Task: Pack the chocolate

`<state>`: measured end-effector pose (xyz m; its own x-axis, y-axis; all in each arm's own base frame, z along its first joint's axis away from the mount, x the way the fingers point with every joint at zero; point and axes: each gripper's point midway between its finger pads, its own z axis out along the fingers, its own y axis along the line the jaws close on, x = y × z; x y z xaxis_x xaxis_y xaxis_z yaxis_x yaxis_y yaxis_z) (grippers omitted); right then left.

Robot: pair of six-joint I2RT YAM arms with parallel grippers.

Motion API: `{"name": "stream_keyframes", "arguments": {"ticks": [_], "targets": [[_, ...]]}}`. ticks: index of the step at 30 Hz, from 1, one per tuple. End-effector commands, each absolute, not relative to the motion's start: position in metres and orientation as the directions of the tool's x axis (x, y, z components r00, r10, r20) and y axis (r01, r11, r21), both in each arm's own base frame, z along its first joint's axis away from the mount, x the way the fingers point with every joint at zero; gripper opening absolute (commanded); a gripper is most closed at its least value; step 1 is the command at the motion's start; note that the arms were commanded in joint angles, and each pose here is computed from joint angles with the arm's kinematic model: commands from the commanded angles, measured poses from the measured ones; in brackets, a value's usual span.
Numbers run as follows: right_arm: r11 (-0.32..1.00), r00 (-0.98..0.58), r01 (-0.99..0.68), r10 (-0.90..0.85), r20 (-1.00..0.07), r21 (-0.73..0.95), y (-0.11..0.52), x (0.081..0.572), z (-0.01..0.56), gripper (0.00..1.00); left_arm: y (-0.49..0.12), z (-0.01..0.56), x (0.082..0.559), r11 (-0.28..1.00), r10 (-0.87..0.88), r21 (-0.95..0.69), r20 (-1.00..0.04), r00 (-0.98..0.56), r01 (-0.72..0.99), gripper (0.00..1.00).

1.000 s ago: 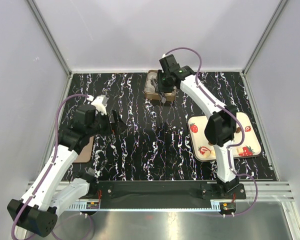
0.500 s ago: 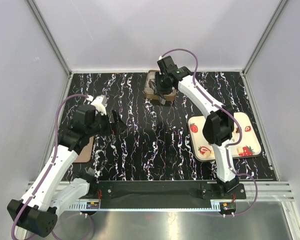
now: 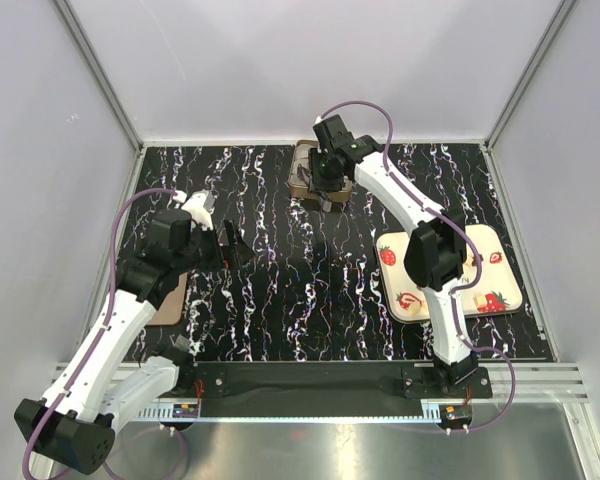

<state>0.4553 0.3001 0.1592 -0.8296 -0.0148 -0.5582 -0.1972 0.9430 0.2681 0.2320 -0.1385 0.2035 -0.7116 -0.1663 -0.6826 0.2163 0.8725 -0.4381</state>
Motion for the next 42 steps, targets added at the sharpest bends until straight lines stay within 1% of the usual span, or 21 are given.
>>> {"name": "stream_keyframes", "arguments": {"ticks": [1, 13, 19, 25, 31, 35, 36, 37, 38, 39, 40, 41, 42], "targets": [[0.940, -0.823, -0.226, -0.044, -0.566, 0.255, 0.305, 0.453, 0.156, 0.41, -0.139, 0.223, 0.242, 0.868, -0.169, -0.425, -0.737, -0.654, 0.255, 0.99], [0.938, -0.825, -0.241, -0.062, -0.562, 0.250, 0.311, 0.454, 0.150, 0.46, -0.140, 0.224, 0.243, 0.869, -0.168, -0.424, -0.738, -0.654, 0.254, 0.99], [0.940, -0.823, -0.240, -0.065, -0.564, 0.243, 0.310, 0.455, 0.152, 0.47, -0.139, 0.226, 0.243, 0.869, -0.171, -0.424, -0.741, -0.649, 0.255, 0.99], [0.943, -0.800, -0.244, -0.065, -0.596, 0.224, 0.306, 0.460, 0.169, 0.49, -0.139, 0.229, 0.242, 0.869, -0.172, -0.423, -0.742, -0.648, 0.255, 0.99], [0.950, -0.752, -0.245, -0.061, -0.656, 0.192, 0.298, 0.466, 0.204, 0.49, -0.138, 0.233, 0.240, 0.867, -0.174, -0.425, -0.748, -0.640, 0.260, 0.99], [0.963, -0.745, -0.223, -0.068, -0.663, 0.152, 0.281, 0.457, 0.226, 0.49, -0.138, 0.236, 0.239, 0.865, -0.178, -0.426, -0.753, -0.633, 0.264, 0.99], [0.964, -0.734, -0.217, -0.058, -0.676, 0.152, 0.275, 0.452, 0.240, 0.49, -0.138, 0.237, 0.239, 0.865, -0.178, -0.426, -0.754, -0.632, 0.264, 0.99], [0.973, -0.745, -0.191, -0.056, -0.665, 0.132, 0.265, 0.447, 0.237, 0.49, -0.138, 0.238, 0.238, 0.863, -0.179, -0.428, -0.755, -0.631, 0.268, 0.99], [0.976, -0.740, -0.166, -0.027, -0.672, 0.144, 0.254, 0.435, 0.254, 0.49, -0.139, 0.239, 0.238, 0.862, -0.181, -0.431, -0.754, -0.631, 0.267, 0.99], [0.979, -0.743, -0.145, -0.011, -0.670, 0.144, 0.246, 0.429, 0.256, 0.49, -0.139, 0.239, 0.237, 0.861, -0.183, -0.433, -0.755, -0.630, 0.269, 0.99], [0.987, -0.779, -0.106, -0.009, -0.627, 0.118, 0.229, 0.418, 0.235, 0.49, -0.139, 0.239, 0.237, 0.859, -0.184, -0.435, -0.755, -0.630, 0.270, 0.99], [0.989, -0.778, -0.073, 0.027, -0.627, 0.132, 0.220, 0.412, 0.236, 0.49, -0.140, 0.239, 0.236, 0.857, -0.186, -0.438, -0.755, -0.629, 0.272, 0.99], [0.987, -0.756, -0.050, 0.063, -0.652, 0.153, 0.206, 0.398, 0.255, 0.49, -0.139, 0.239, 0.236, 0.856, -0.189, -0.440, -0.756, -0.627, 0.271, 0.99]]}}
